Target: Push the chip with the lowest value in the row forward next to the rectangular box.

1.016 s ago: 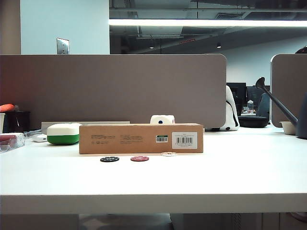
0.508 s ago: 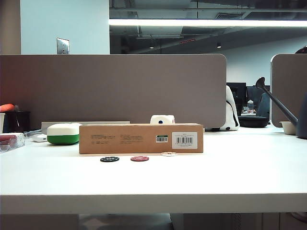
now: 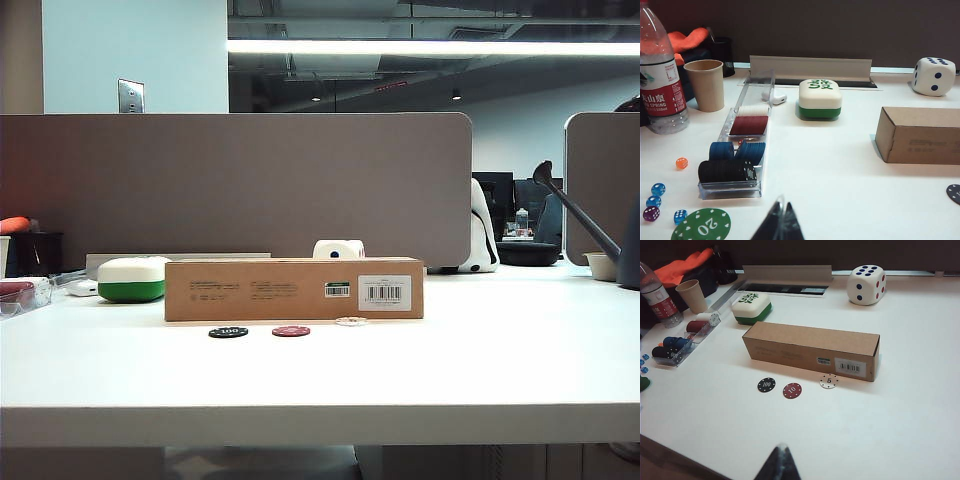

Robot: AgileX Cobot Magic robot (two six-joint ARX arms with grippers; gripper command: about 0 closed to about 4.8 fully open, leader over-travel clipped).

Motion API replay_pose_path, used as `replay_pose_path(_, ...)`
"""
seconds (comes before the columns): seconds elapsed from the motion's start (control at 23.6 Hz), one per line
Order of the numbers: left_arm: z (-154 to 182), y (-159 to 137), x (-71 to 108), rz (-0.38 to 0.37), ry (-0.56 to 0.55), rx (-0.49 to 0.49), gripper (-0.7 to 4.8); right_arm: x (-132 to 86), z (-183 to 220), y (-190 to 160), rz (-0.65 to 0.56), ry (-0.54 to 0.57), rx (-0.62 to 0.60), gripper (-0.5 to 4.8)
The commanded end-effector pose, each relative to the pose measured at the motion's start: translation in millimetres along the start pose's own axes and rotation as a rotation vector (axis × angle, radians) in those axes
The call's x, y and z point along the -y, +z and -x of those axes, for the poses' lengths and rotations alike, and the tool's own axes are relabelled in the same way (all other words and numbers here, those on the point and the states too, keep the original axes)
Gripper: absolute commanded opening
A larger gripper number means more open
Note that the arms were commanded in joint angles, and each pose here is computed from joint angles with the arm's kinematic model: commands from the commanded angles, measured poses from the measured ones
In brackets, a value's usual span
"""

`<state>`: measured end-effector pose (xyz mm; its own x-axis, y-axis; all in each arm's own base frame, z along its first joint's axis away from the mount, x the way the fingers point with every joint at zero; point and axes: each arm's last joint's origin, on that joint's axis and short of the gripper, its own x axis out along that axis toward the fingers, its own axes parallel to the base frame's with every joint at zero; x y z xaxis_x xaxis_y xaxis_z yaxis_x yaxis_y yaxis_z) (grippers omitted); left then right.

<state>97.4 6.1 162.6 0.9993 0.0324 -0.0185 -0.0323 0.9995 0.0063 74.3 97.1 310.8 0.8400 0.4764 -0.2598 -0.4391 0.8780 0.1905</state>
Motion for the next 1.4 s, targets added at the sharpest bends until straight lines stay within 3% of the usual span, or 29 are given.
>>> replay_pose_path(0.04,0,3,0.1,-0.001,-0.004,0.017,-0.05,0,0,2,-0.01,0.004,0.012,-0.09)
replay_pose_path(0.51,0,3,0.1,-0.001,-0.004,0.016,-0.05,3,4,1,0.056,-0.002,0.025,-0.09)
replay_pose_path(0.68,0,2,0.1,-0.001,-0.004,0.012,-0.05,24,4,-6,0.12,-0.118,0.129,-0.09)
replay_pose_path(0.8,0,2,0.2,-0.001,-0.004,0.01,-0.05,50,-7,-27,0.045,-0.281,0.263,-0.09)
replay_pose_path(0.89,0,2,0.2,-0.001,-0.006,0.01,-0.05,68,-19,-47,0.027,-0.316,0.302,-0.09)
replay_pose_path(0.97,0,2,0.2,-0.001,-0.005,0.01,-0.05,84,-29,-66,0.02,-0.339,0.311,-0.09)
replay_pose_path(1.1,0,2,0.1,-0.001,-0.004,0.01,-0.05,97,-34,-87,0.026,-0.286,0.313,-0.09)
replay_pose_path(1.4,0,2,0.1,-0.001,-0.004,0.01,-0.05,110,-31,-114,0.025,-0.32,0.34,-0.09)
